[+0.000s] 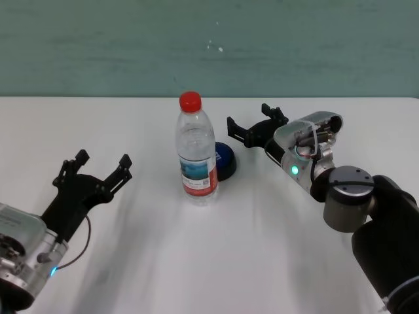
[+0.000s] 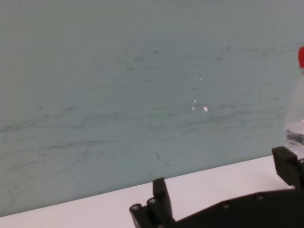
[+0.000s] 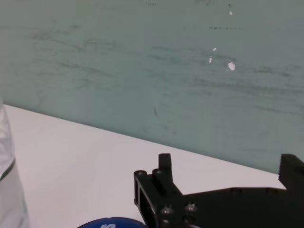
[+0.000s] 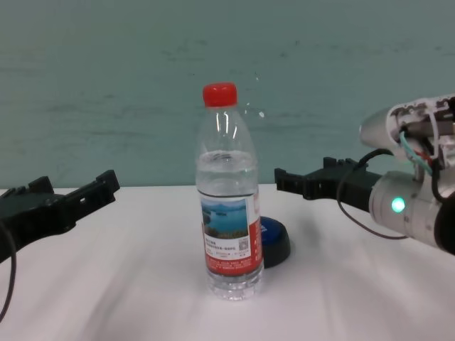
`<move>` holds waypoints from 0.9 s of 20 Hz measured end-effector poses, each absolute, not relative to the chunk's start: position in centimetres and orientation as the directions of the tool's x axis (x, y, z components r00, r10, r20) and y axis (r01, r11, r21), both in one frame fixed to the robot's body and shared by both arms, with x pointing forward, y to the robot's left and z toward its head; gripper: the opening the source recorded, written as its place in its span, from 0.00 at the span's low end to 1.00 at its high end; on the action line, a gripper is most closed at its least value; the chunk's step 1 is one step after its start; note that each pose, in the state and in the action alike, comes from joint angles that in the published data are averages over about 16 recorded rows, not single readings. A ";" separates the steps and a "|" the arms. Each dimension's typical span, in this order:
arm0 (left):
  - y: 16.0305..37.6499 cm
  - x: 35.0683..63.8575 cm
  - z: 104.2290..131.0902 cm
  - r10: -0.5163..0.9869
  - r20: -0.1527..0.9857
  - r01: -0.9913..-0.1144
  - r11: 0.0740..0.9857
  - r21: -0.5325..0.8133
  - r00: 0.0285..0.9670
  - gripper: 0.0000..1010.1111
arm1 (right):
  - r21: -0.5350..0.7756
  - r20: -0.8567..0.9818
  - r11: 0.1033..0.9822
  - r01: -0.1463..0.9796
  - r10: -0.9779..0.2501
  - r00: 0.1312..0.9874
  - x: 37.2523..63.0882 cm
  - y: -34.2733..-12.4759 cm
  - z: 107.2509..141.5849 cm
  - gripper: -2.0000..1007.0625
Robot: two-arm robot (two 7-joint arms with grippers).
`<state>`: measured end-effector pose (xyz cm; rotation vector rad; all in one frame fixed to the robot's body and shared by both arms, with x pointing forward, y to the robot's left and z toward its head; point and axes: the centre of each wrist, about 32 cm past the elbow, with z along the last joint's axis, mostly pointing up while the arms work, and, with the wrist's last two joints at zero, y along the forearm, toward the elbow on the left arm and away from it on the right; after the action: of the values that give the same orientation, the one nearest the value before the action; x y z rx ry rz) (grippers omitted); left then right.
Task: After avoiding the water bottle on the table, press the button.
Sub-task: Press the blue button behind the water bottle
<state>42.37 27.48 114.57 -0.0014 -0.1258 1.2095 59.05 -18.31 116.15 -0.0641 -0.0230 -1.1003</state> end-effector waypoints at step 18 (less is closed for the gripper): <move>27.5 42.4 114.6 0.933 0.096 -0.933 0.354 -0.068 0.347 1.00 | -0.068 0.041 0.465 0.883 -0.883 0.468 60.3 -17.3 115.0 1.00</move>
<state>42.37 27.48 114.57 -0.0013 -0.1259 1.2095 60.30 -17.27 115.01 -0.0834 0.0003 -1.0842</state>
